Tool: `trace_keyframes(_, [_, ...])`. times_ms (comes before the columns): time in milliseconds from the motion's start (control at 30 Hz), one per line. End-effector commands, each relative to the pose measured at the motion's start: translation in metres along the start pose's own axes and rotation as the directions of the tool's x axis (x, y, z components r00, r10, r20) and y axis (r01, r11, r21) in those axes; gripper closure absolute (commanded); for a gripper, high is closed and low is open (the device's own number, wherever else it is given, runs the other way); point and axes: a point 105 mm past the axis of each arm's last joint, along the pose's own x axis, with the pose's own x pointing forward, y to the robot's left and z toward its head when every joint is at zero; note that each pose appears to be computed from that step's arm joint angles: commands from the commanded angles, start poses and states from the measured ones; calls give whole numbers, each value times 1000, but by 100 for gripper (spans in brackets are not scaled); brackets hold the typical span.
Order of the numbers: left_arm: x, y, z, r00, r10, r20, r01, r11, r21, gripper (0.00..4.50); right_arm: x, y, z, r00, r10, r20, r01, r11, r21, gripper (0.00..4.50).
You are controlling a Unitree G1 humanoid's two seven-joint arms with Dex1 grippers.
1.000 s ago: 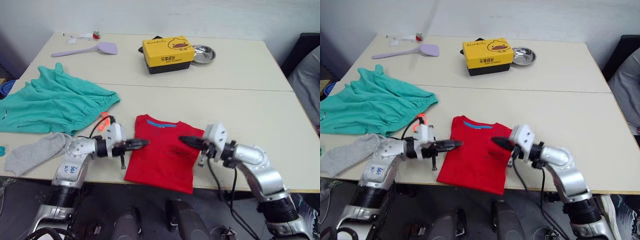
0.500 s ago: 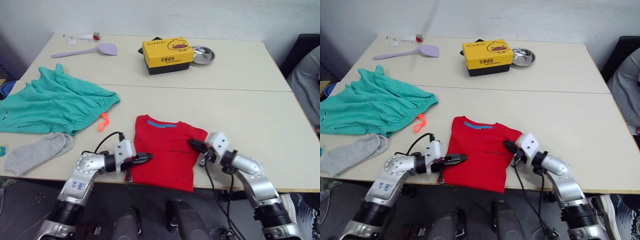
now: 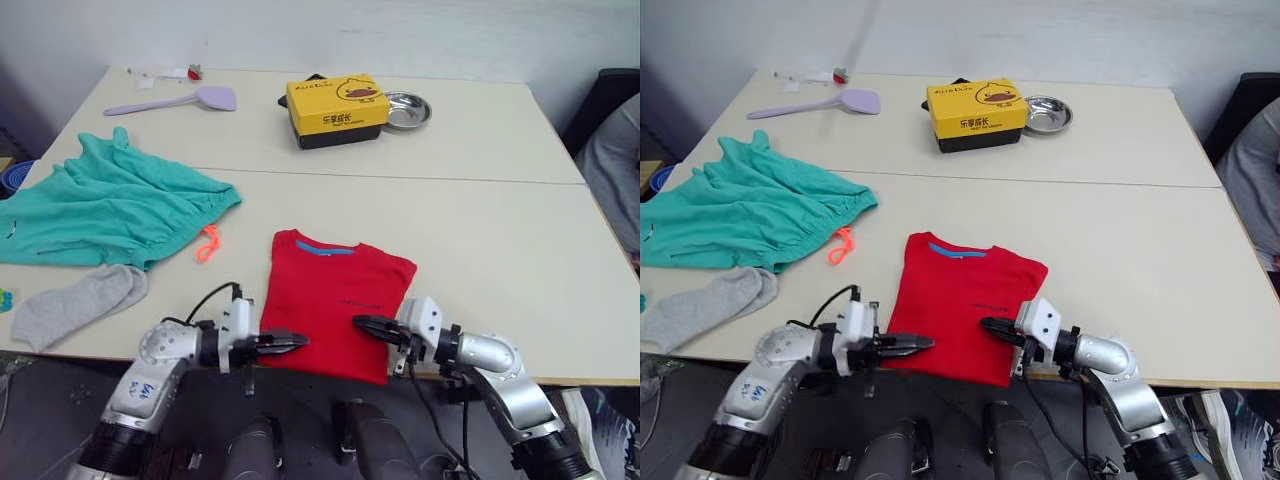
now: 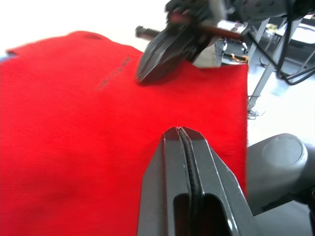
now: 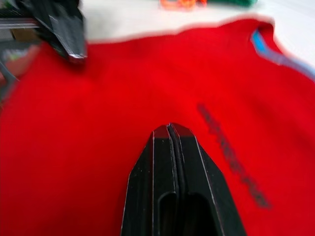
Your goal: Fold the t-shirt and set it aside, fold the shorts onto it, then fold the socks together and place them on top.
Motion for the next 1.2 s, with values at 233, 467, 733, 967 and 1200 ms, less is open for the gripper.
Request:
trace_keyframes(233, [-24, 1, -16, 996, 16, -88, -17, 1000, -17, 447, -28, -53, -15, 975, -208, -78, 205, 978, -45, 450])
trace_keyframes(467, [-43, -1, 20, 1000, 22, 5, -22, 996, -89, 430, -65, -76, 9, 973, -224, -48, 223, 974, -36, 450])
trace_keyframes(733, [-73, 12, 66, 997, 61, 54, -61, 998, 12, 192, -129, -31, 12, 910, 100, -402, 167, 799, 578, 284])
trace_keyframes(967, [-77, 12, 61, 1000, 10, -5, -10, 999, 42, 0, -108, -24, 5, 887, 106, -450, 274, 662, 697, 35])
trace_keyframes(1200, [-70, 9, 60, 1000, -11, -11, 12, 996, 93, 0, -61, -6, 9, 906, 167, -390, 223, 594, 773, 4])
